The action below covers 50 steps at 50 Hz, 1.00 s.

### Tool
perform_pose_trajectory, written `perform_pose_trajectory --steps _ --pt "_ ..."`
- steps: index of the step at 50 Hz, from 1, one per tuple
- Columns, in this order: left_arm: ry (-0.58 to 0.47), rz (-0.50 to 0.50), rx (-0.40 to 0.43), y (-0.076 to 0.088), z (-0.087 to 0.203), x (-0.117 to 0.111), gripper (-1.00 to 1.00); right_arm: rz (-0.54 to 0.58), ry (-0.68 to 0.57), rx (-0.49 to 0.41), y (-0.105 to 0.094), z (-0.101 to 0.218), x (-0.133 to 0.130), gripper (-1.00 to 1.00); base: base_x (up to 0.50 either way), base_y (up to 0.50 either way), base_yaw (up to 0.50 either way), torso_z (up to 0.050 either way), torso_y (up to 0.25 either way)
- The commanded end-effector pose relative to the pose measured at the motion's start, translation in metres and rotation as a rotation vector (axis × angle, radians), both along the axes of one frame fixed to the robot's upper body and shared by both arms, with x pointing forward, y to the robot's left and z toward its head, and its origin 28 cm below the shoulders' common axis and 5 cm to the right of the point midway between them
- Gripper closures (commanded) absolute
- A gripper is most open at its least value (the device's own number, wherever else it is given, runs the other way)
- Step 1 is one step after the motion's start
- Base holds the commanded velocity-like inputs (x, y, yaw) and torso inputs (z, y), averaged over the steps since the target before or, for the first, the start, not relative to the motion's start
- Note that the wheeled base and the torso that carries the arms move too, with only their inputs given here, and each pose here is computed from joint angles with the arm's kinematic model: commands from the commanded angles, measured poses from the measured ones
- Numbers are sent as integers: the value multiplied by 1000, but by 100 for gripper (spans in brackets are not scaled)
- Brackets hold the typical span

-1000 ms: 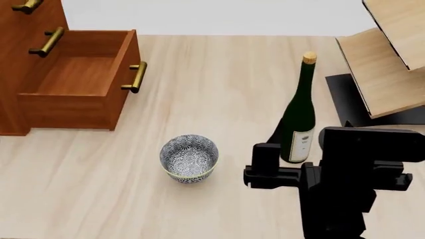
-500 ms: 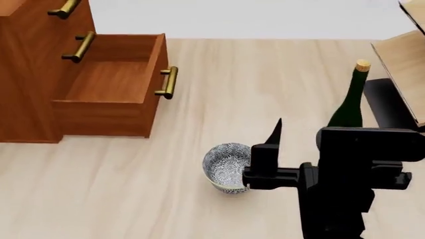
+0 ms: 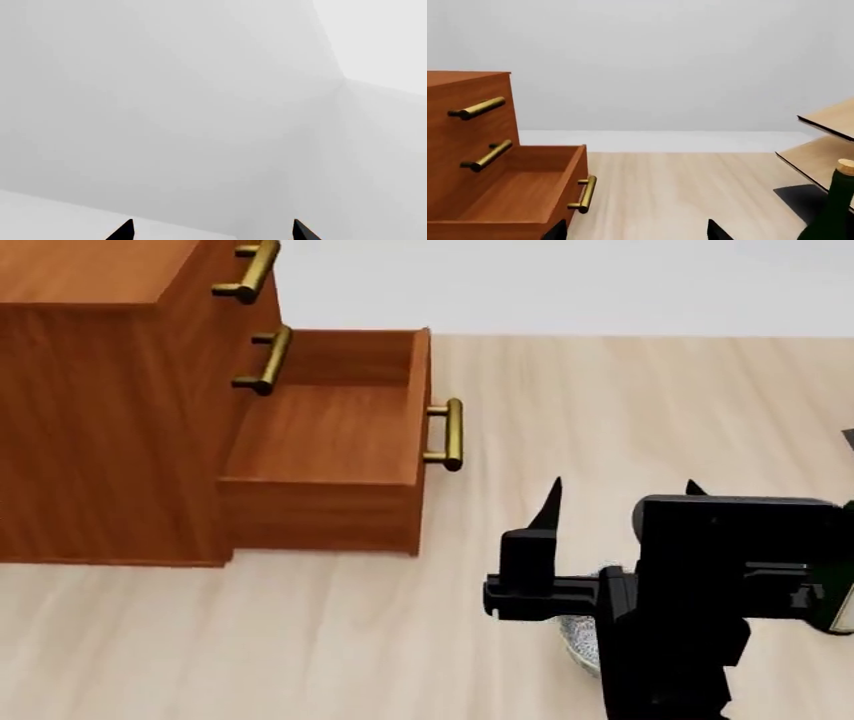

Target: Close the bottom drawer of the cabinet and open the top drawer.

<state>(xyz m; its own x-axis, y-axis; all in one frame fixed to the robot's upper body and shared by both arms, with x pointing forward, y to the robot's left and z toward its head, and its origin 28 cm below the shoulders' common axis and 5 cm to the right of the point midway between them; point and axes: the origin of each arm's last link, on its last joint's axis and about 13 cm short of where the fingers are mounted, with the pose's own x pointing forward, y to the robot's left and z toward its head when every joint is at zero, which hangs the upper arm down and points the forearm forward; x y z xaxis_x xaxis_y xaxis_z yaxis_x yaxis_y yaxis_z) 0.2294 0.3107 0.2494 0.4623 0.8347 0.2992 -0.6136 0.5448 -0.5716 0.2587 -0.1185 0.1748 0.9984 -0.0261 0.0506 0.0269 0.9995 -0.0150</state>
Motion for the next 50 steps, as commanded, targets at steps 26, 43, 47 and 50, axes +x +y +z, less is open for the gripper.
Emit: perform_pose_trajectory --steps 26,43,47,50 --pt "11 -1 14 -2 -5 0 -100 -8 -7 0 -1 1 -1 -100 251 123 0 0 0" --pt "-12 111 -32 2 -5 -6 -100 -23 -6 0 -2 1 0 -100 273 115 0 0 1" --pt "-25 143 -34 2 -5 -8 -100 -26 -5 0 -1 1 0 -100 278 113 0 0 0" --pt "-32 165 -33 3 -4 -9 -100 -31 -7 1 -2 1 0 -100 279 115 0 0 0"
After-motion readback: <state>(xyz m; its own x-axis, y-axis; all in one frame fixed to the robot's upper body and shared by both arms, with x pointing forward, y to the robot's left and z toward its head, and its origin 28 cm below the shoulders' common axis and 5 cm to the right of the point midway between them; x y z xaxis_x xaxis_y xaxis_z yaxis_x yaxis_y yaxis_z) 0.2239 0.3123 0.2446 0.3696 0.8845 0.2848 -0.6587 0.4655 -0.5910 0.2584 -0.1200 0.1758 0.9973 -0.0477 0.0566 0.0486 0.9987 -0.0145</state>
